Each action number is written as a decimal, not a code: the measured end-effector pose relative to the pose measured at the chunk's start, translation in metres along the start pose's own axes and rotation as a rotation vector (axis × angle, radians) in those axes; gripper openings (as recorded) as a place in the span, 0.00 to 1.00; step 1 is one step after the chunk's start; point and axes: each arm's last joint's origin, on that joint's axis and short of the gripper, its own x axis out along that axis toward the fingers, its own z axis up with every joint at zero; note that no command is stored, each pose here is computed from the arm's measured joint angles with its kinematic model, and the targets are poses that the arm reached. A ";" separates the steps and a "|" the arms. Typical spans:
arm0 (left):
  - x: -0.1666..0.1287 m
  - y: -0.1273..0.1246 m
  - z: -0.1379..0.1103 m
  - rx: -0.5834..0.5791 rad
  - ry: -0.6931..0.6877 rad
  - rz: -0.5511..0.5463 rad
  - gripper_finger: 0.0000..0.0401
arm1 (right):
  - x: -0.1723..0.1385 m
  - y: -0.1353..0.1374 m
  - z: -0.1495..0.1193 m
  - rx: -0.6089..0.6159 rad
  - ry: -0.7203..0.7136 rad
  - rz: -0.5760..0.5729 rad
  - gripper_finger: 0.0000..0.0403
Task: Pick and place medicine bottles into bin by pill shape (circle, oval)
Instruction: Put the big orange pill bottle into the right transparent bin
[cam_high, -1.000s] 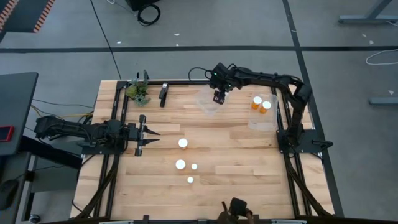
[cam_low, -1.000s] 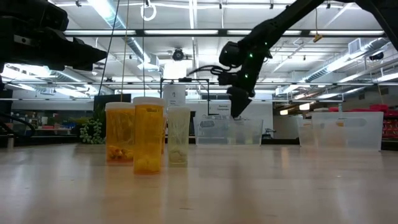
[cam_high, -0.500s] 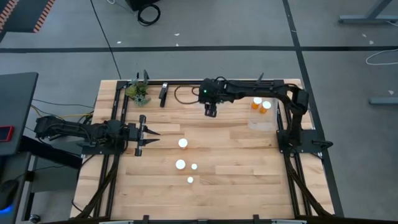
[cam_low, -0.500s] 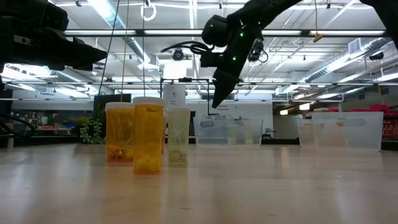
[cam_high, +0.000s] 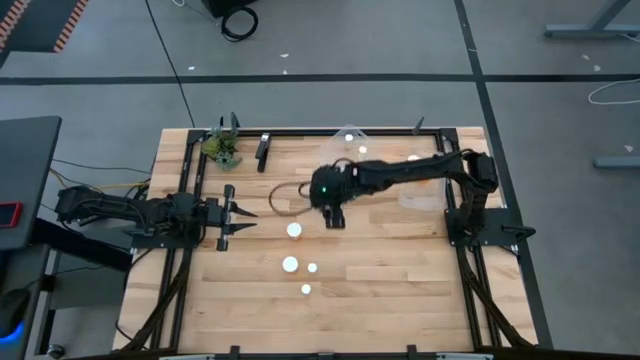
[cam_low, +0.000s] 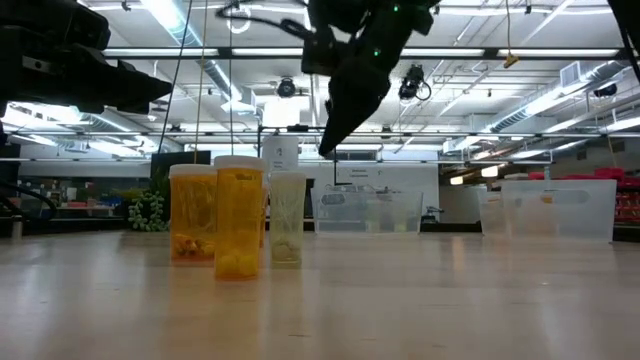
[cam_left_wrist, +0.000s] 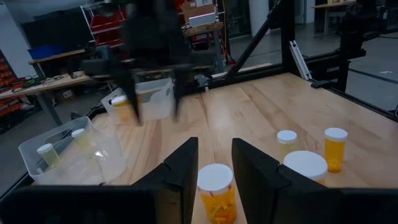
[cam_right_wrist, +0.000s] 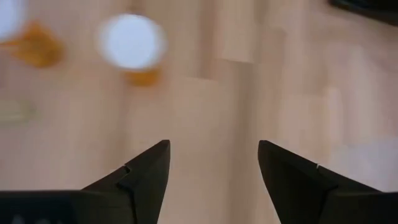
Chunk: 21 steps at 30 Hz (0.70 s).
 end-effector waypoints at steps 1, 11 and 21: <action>0.000 0.000 0.000 0.000 0.000 0.000 0.27 | -0.001 0.008 0.001 -0.018 -0.005 0.020 0.62; 0.000 0.000 0.000 0.000 0.000 0.000 0.27 | -0.003 0.074 0.006 -0.061 -0.047 0.082 0.60; 0.000 0.000 0.000 0.000 0.000 0.000 0.27 | 0.019 0.079 0.006 -0.059 -0.048 0.028 0.59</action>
